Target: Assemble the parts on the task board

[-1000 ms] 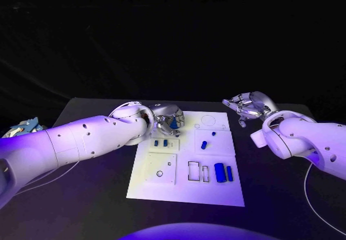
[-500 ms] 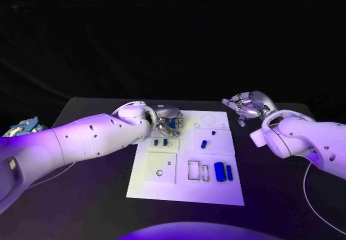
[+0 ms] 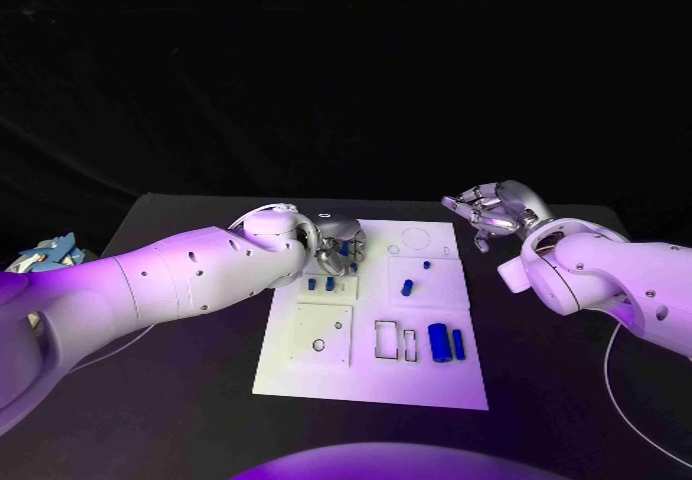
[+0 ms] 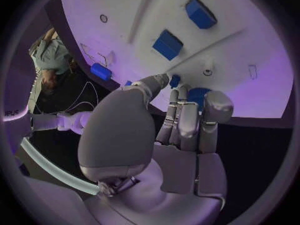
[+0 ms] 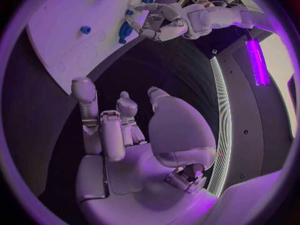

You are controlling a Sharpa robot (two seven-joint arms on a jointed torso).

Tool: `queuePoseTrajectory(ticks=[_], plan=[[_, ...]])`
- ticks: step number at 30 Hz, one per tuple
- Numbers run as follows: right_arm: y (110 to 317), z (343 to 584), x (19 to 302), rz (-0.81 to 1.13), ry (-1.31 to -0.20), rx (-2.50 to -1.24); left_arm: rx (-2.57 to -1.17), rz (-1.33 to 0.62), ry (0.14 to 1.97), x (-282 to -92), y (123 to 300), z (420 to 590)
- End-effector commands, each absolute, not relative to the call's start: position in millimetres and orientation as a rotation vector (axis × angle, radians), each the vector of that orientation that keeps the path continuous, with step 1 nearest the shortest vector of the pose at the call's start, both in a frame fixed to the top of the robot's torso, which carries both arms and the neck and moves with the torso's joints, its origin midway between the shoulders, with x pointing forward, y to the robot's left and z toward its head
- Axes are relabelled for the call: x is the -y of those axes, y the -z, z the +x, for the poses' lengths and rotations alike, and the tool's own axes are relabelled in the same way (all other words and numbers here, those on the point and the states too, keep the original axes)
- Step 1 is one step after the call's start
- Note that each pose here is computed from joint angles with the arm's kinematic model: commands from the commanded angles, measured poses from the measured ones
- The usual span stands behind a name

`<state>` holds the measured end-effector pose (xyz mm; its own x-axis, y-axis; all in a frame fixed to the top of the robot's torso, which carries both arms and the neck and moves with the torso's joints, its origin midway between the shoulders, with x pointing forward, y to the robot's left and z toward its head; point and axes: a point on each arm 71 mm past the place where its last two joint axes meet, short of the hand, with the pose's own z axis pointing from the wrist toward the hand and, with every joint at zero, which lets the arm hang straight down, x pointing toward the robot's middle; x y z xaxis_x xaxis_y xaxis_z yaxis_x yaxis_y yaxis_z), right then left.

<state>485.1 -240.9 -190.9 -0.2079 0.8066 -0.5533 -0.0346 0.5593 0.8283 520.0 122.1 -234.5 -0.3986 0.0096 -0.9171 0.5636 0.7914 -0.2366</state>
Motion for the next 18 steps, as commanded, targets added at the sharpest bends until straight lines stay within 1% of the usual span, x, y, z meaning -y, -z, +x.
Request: queuePoseTrajectory(ticks=[1,18], plan=[[191.0,484.8,239.2,0.654,-0.895,-1.611,-1.933,0.453,0.621,-120.9,237.3,519.3],[190.9,484.6,238.7,0.654,-0.896,-1.611,-1.949,0.448,0.62,-119.1,244.0,518.9]])
